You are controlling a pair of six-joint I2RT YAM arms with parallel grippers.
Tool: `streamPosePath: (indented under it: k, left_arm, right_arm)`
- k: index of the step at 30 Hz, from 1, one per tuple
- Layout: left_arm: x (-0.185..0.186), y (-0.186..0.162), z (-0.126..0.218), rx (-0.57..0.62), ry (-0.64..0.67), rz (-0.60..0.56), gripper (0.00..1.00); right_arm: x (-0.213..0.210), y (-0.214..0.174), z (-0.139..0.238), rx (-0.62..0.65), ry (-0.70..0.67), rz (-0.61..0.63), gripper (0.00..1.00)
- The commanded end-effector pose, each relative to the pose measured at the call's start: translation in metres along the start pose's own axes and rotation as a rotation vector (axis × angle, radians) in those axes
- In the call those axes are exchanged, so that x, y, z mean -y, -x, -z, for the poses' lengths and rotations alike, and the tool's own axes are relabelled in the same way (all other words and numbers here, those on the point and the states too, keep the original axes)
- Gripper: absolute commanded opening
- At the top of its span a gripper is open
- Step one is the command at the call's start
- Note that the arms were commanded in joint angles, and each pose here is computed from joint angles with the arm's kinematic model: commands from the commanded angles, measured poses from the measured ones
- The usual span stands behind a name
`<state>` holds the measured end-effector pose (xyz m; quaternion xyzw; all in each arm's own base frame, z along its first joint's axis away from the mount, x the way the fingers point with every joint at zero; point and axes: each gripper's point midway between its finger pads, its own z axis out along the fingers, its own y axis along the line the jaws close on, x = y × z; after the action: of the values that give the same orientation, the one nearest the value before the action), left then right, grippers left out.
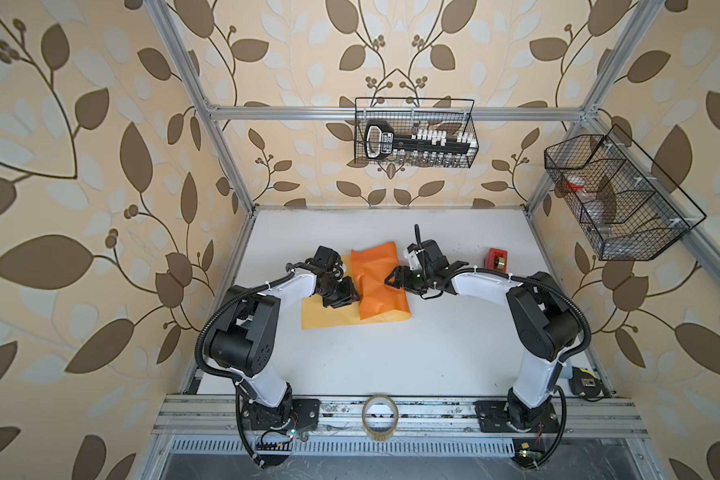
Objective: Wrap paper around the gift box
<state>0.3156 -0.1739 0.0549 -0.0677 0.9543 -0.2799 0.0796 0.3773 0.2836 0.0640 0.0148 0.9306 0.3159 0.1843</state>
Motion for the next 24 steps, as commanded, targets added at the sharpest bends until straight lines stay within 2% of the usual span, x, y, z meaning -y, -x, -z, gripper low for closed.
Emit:
streamPosePath:
  k: [1, 8, 15, 19, 22, 24]
  left_arm:
    - [0.011, 0.017, 0.027, 0.074, 0.024, -0.057, 0.48]
    - [-0.002, 0.049, 0.087, 0.217, 0.044, -0.045, 0.64]
    - [-0.061, 0.077, 0.107, 0.328, 0.308, -0.106, 0.75]
    - [-0.104, 0.078, 0.104, 0.339, 0.409, -0.008, 0.78]
    - [-0.125, 0.076, 0.093, 0.309, 0.407, 0.092, 0.78]
    - [-0.125, 0.076, 0.088, 0.281, 0.384, 0.127, 0.78]
  right_arm:
    - [0.058, -0.049, -0.018, -0.144, -0.178, -0.040, 0.67]
    - [0.055, -0.045, -0.017, -0.135, -0.171, -0.038, 0.67]
    - [0.056, -0.047, -0.016, -0.143, -0.179, -0.032, 0.68]
    - [0.053, -0.047, -0.014, -0.141, -0.171, -0.028, 0.68]
    - [0.051, -0.044, -0.014, -0.132, -0.167, -0.021, 0.68]
    - [0.051, -0.045, -0.014, -0.136, -0.164, -0.024, 0.68]
